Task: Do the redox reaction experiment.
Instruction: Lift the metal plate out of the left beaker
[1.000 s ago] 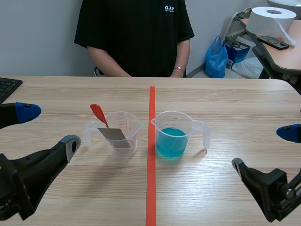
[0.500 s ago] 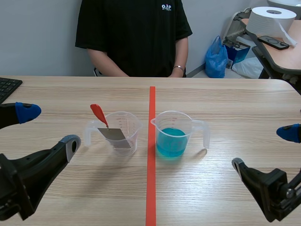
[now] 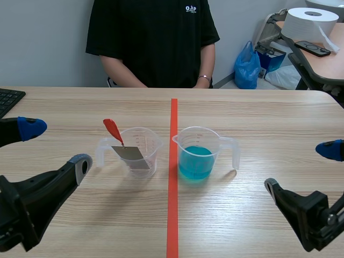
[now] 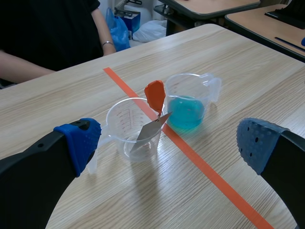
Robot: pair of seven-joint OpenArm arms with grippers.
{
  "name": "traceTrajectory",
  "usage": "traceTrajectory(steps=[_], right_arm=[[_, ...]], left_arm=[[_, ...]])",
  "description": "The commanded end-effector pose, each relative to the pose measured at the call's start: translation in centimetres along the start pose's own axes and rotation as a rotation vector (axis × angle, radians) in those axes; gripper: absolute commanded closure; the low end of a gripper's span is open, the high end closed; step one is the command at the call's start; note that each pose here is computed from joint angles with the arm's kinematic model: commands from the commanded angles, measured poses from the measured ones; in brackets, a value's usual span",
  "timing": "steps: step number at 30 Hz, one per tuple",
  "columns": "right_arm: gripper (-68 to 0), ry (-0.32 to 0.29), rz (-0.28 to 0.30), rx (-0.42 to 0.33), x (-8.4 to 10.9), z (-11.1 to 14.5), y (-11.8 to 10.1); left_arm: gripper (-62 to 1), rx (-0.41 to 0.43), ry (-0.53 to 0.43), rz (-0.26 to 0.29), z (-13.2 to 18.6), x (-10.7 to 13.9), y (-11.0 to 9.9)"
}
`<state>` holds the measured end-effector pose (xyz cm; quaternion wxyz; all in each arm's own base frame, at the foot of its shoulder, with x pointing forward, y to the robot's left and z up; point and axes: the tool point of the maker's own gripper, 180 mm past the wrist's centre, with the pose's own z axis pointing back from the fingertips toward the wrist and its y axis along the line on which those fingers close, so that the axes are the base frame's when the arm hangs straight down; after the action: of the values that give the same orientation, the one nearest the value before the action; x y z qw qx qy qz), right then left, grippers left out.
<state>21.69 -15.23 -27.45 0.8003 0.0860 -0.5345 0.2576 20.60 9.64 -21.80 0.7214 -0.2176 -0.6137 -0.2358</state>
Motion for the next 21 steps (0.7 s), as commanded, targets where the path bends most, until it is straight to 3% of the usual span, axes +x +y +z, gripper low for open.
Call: traceTrajectory(steps=[1,10,14,17,21], right_arm=[[-67.9,-0.03,0.009,0.002,0.9,0.0,0.0],[-67.9,-0.07,0.009,0.002,1.7,0.0,0.0],[-67.9,-0.095,0.009,0.025,2.1,0.1,0.5],[-67.9,-0.105,0.009,0.029,2.3,0.1,0.5],[-67.9,-0.127,0.012,0.08,2.7,0.2,1.4]], left_arm=[[-60.6,0.005,-0.035,0.004,0.0,0.8,0.0],[-60.6,0.02,-0.028,-0.008,0.0,0.7,0.3],[-60.6,0.057,0.024,-0.074,0.2,-0.6,1.0],[-54.2,0.081,0.086,-0.108,1.1,-2.3,1.3],[-38.0,0.1,0.176,-0.133,2.9,-4.4,1.2]])
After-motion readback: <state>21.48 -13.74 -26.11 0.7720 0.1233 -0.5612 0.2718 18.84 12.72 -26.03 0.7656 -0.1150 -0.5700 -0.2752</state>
